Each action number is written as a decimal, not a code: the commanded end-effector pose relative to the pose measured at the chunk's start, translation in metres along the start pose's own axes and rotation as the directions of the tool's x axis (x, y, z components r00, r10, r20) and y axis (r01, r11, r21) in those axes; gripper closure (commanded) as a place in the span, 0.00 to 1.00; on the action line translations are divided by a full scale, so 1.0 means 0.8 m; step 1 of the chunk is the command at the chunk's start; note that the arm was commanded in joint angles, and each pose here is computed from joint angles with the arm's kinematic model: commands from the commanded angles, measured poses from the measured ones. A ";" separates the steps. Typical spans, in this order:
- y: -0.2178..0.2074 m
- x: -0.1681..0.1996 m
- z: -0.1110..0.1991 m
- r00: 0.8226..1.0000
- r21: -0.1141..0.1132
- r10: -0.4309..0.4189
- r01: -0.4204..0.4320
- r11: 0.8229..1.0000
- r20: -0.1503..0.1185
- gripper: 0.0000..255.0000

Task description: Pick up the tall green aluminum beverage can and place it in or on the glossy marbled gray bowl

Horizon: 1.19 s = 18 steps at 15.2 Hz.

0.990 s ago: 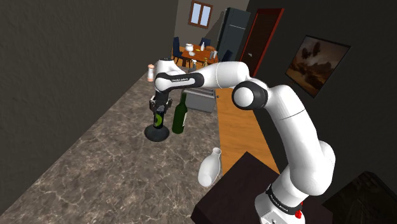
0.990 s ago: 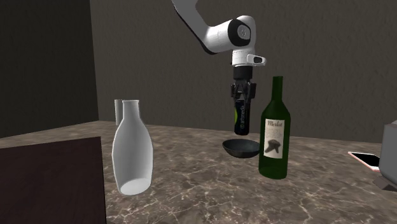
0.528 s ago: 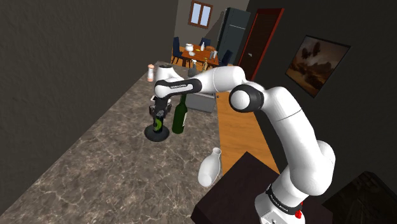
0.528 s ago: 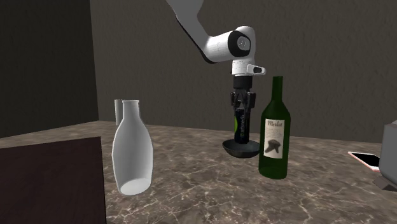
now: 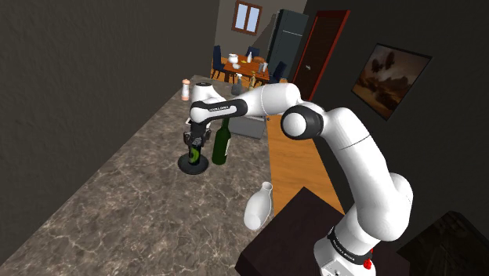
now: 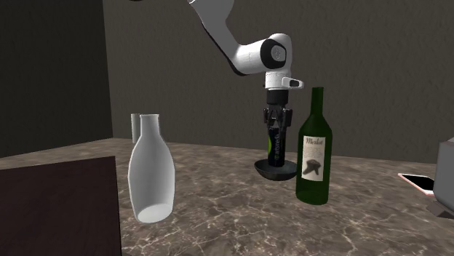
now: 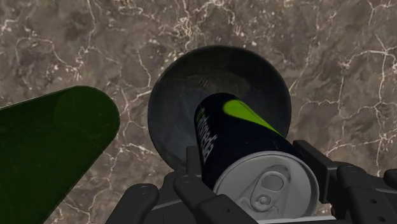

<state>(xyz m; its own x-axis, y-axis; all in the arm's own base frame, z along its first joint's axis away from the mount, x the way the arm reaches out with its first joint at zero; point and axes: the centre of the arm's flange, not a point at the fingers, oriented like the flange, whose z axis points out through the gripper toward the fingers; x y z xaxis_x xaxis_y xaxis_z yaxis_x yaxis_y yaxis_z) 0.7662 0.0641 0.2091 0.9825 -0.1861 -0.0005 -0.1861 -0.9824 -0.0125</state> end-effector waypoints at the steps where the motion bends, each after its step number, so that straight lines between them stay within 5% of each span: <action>1: 0.000 0.000 0.000 1.000 0.000 0.000 0.000 1.000 -0.001 0.00; 6: 0.000 0.000 -0.001 1.000 0.000 0.000 0.000 1.000 -0.001 0.00; 10: 0.000 0.000 -0.063 1.000 0.000 0.000 0.000 1.000 -0.001 0.00; 18: 0.000 0.000 -0.063 1.000 0.000 0.000 0.000 1.000 -0.001 0.00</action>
<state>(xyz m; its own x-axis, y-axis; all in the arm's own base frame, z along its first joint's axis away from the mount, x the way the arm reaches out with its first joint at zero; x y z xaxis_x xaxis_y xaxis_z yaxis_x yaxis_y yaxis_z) 0.7662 0.0635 0.2595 0.9825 -0.1862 0.0004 -0.1862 -0.9824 -0.0127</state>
